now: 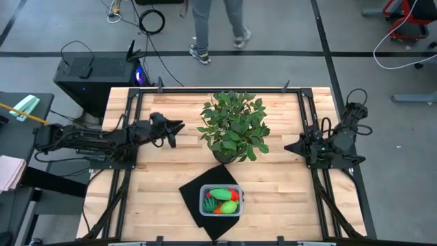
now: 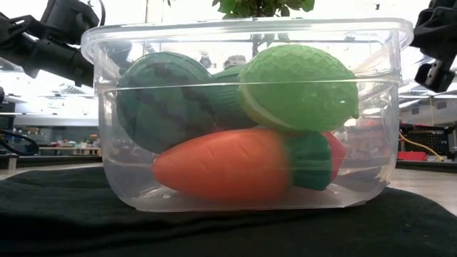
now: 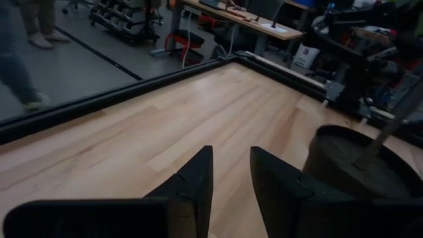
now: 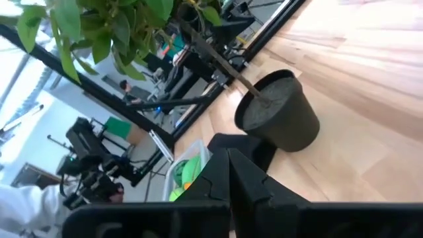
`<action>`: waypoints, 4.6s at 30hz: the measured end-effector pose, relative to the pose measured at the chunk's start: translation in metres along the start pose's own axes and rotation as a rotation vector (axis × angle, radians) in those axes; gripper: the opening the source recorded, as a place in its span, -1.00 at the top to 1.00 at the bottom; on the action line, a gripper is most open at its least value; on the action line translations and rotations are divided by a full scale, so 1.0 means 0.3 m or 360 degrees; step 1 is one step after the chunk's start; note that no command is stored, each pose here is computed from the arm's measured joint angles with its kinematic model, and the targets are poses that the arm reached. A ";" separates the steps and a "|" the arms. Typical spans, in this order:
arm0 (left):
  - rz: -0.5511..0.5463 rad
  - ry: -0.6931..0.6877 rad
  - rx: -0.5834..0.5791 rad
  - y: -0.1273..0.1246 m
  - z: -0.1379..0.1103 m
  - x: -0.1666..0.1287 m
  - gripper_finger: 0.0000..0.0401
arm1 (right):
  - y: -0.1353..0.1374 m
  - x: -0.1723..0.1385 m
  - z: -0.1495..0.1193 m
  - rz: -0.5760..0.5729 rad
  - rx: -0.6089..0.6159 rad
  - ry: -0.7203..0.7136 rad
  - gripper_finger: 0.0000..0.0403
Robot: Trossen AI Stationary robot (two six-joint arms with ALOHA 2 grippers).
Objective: Pick and placing Produce into tupperware
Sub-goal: Return to Home Position
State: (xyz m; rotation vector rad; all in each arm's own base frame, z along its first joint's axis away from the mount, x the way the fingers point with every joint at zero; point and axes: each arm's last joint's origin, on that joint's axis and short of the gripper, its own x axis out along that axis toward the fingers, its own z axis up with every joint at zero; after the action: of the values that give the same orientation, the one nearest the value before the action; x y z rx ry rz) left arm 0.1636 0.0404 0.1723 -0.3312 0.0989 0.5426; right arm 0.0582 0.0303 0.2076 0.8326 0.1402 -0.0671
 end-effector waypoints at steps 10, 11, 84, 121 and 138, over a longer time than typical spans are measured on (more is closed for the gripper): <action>0.0013 -0.0003 -0.0070 0.004 0.002 0.001 0.47 | -0.012 0.015 0.013 -0.0026 -0.0121 0.0027 1.00; 0.0013 -0.0003 -0.0072 0.004 0.002 0.001 0.47 | -0.013 0.016 0.014 -0.0024 -0.0124 0.0034 1.00; 0.0032 0.0042 -0.0125 0.008 -0.008 0.001 0.47 | -0.182 0.174 0.003 0.0003 -0.0933 -0.0108 1.00; 0.0034 0.0043 -0.0196 0.008 -0.008 0.001 0.47 | -0.131 0.131 0.063 0.0106 -0.1209 -0.0464 1.00; 0.0113 0.0085 -0.0053 0.014 0.088 0.034 0.46 | -0.111 0.123 0.065 0.0211 -0.1242 -0.0431 1.00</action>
State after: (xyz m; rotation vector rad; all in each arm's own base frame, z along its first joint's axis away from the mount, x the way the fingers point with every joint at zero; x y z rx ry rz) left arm 0.1704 0.0576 0.1941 -0.3758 0.1536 0.6062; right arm 0.0927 -0.0066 0.1908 0.0477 -0.1432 0.0033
